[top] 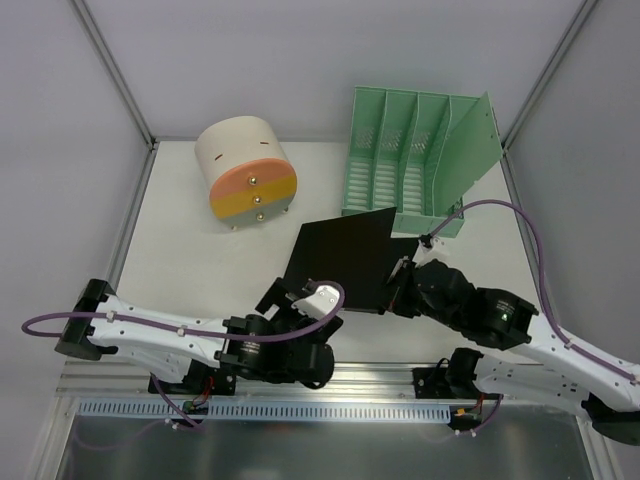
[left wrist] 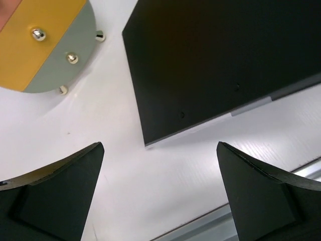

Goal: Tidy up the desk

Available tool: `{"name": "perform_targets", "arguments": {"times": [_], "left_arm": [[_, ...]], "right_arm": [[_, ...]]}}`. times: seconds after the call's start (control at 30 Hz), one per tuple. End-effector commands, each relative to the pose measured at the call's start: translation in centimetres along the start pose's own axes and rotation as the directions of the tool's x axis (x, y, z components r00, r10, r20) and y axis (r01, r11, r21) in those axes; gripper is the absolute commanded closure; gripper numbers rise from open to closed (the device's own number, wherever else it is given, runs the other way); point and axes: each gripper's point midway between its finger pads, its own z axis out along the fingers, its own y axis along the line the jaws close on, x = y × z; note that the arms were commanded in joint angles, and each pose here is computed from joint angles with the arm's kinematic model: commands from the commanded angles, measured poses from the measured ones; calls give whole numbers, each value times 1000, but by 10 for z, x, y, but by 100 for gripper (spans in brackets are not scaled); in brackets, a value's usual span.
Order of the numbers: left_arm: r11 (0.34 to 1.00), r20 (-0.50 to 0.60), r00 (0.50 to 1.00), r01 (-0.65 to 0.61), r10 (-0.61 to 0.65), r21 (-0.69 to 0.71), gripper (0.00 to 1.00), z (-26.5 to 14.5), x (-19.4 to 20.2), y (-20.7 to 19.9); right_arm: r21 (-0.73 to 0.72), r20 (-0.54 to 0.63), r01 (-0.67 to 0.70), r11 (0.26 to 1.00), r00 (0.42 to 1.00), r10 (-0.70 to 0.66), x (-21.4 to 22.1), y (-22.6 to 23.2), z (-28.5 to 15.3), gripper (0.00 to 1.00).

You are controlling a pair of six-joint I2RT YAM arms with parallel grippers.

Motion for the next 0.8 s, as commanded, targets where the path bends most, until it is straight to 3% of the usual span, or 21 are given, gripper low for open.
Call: {"name": "perform_targets", "arguments": {"times": [0.0, 0.43, 0.77], "left_arm": [[999, 113, 993, -42, 39, 17, 1, -2, -17, -17], [968, 291, 954, -136, 71, 209, 1, -13, -18, -86], [945, 404, 904, -242, 137, 220, 1, -7, -23, -113]], "right_arm": [[43, 26, -1, 999, 1000, -1, -12, 0, -10, 99], [39, 8, -1, 999, 1000, 0, -15, 10, -14, 99], [35, 8, -2, 999, 1000, 2, -16, 13, -16, 99]]}}
